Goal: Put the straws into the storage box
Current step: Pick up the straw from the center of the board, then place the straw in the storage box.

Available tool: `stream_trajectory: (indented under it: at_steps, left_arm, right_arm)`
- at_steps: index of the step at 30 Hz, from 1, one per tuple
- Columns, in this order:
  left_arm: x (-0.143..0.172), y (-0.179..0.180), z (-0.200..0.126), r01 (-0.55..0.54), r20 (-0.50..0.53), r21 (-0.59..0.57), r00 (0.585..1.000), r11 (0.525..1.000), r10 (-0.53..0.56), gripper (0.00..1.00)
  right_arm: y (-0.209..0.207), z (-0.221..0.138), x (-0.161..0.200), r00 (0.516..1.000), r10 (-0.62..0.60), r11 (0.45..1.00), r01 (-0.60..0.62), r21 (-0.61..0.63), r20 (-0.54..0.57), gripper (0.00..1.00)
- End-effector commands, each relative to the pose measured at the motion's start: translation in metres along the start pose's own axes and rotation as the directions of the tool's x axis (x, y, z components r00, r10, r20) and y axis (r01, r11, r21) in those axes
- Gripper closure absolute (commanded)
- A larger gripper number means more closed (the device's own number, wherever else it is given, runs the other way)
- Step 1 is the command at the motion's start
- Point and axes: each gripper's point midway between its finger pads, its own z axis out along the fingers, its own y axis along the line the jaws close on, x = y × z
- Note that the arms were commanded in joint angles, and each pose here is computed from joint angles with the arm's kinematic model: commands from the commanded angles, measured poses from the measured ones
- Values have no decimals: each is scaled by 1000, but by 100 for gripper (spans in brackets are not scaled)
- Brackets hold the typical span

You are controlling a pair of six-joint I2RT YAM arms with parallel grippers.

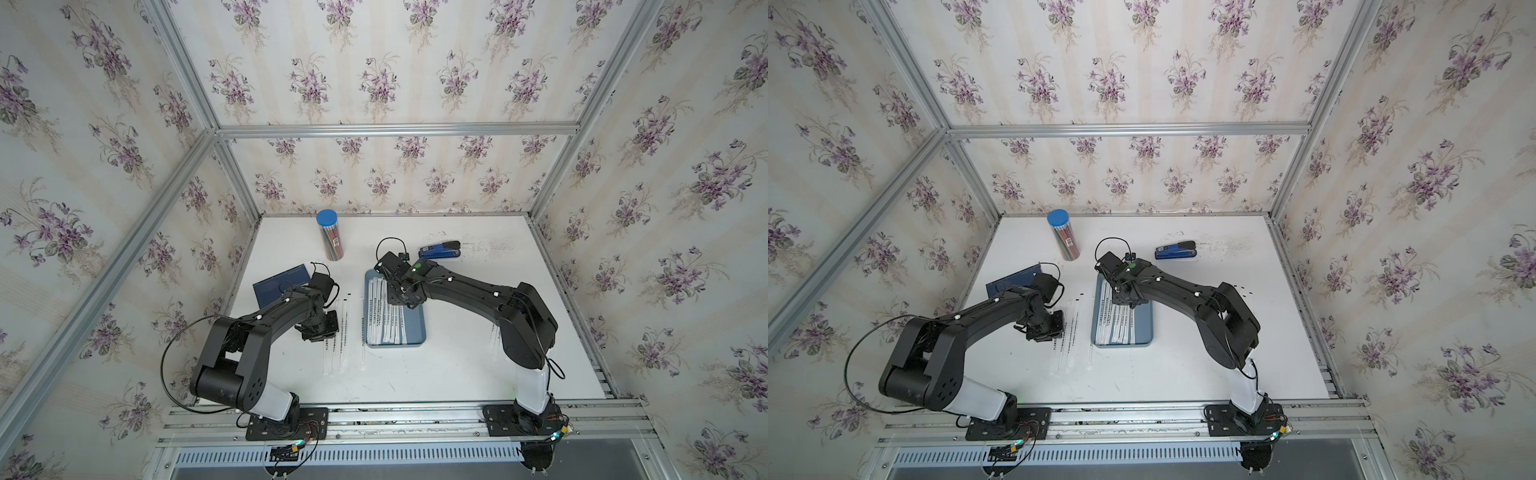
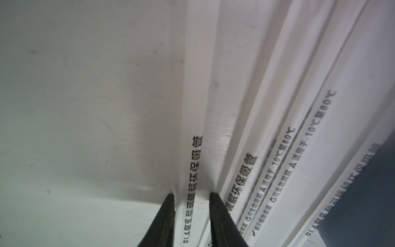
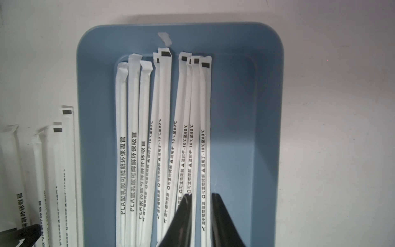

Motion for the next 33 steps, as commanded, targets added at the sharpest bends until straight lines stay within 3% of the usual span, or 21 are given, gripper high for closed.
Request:
stream_trajectory:
  at_steps: [1, 12, 19, 24, 30, 33]
  left_arm:
    - [5, 7, 6, -17, -21, -36, 1000, 999, 16, 73]
    - [-1, 7, -6, -43, 9, -42, 999, 998, 44, 89]
    - [-12, 7, -30, -70, 59, -63, 996, 996, 74, 90]
    - [-21, 2, -67, -82, 94, -72, 992, 994, 88, 89]
    - [-31, -79, -118, -153, 189, 166, 975, 974, 121, 88]
    - [-31, -138, -110, -216, 170, 234, 969, 948, 179, 88]
  right_arm:
    - [-1, -3, -3, 1000, 0, 1000, 0, 1, 13, 78]
    - [-1, -6, -6, 1000, 4, 1000, -4, -5, 22, 78]
    - [-3, -9, -8, 999, 7, 1000, -7, -7, 31, 78]
    - [-13, -18, -21, 998, 31, 999, -31, -8, 51, 78]
    - [-64, -29, -45, 988, 132, 991, -132, 0, 81, 78]
    - [-95, -32, -52, 978, 187, 982, -189, 12, 92, 78]
